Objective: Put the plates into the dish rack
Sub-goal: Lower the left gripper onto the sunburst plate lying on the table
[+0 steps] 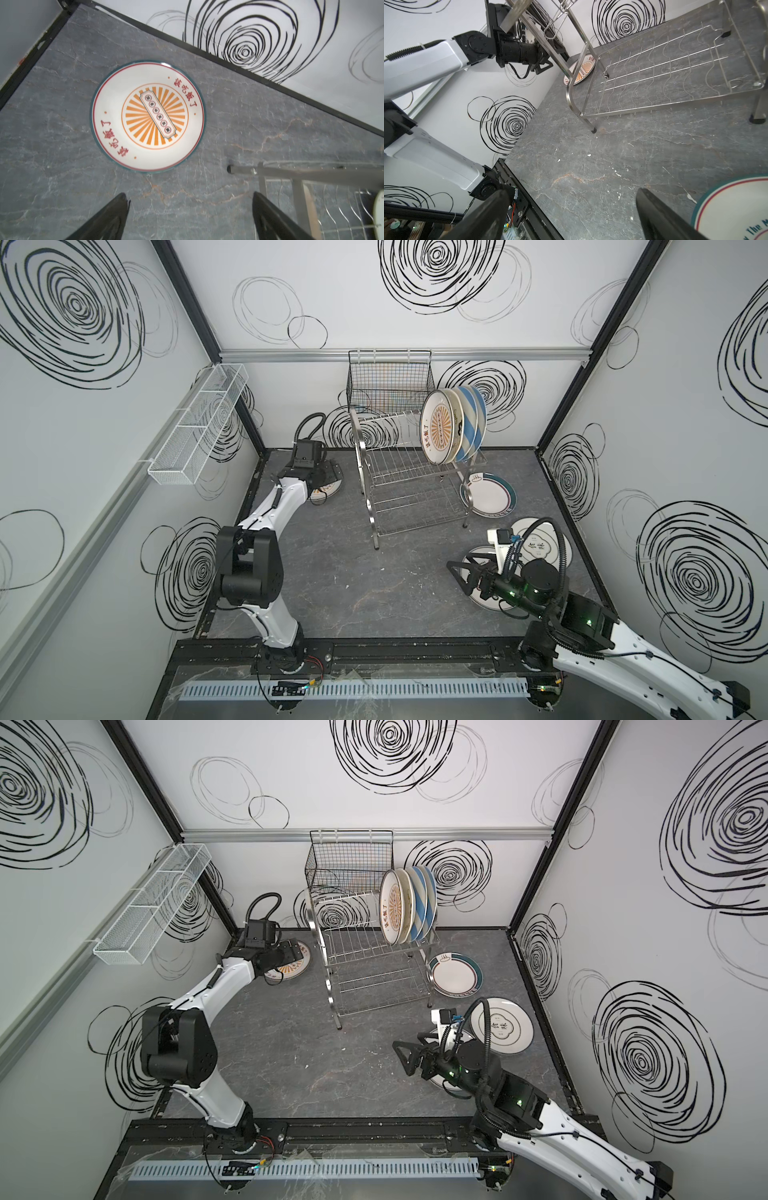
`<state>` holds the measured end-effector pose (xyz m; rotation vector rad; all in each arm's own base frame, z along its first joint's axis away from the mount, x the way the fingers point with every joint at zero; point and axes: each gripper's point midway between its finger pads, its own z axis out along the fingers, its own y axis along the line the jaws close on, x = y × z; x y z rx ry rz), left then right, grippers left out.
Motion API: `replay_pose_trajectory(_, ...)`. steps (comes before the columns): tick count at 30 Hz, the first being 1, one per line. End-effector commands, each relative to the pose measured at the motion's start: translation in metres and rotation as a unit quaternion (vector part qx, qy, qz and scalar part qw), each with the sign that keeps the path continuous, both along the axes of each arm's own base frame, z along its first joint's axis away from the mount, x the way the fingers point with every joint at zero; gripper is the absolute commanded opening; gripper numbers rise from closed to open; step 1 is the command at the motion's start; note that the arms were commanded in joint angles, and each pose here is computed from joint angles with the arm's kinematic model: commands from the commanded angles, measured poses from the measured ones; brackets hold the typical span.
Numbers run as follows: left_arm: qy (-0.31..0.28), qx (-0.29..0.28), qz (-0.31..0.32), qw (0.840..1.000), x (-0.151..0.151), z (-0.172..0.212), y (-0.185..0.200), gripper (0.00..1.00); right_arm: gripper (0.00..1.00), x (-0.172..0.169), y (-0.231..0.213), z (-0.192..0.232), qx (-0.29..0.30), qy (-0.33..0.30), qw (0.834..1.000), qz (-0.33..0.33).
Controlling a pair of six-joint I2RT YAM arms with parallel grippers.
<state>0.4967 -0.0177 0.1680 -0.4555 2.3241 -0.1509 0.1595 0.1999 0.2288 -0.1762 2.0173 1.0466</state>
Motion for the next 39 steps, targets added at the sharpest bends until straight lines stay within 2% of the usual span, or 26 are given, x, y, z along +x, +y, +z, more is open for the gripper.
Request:
replay_pose_trajectory(1, 0.001, 0.014, -0.004, 1.000, 0.017, -0.005, 0.005, 0.96, 1.00, -0.001, 0.005, -0.001, 0.000, 0.004, 1.000, 0.009)
replay_pose_trajectory(6, 0.022, 0.016, -0.011, 1.000, 0.033, -0.034, 0.006, 0.96, 1.00, 0.001, 0.009, -0.004, -0.008, 0.006, 1.000, 0.011)
replay_pose_trajectory(10, 0.044, -0.006, -0.009, 0.999, 0.044, -0.063, 0.006, 0.96, 1.00, 0.003, 0.011, -0.005, -0.019, 0.004, 1.000, 0.011)
replay_pose_trajectory(15, 0.044, -0.001, -0.010, 0.999, 0.053, -0.071, 0.009, 0.96, 1.00, 0.004, 0.014, -0.012, -0.022, 0.009, 1.000, 0.017)
replay_pose_trajectory(19, 0.045, -0.022, -0.014, 0.999, 0.059, -0.086, 0.014, 0.96, 1.00, 0.003, 0.016, -0.018, -0.019, 0.016, 1.000, 0.018)
replay_pose_trajectory(30, 0.084, -0.027, 0.001, 0.996, 0.057, -0.129, 0.029, 0.96, 1.00, 0.000, 0.011, -0.012, -0.002, 0.019, 1.000, 0.013)
replay_pose_trajectory(39, 0.114, -0.019, 0.002, 0.993, 0.049, -0.146, 0.026, 0.96, 1.00, -0.003, -0.002, 0.003, 0.007, 0.014, 1.000, -0.003)
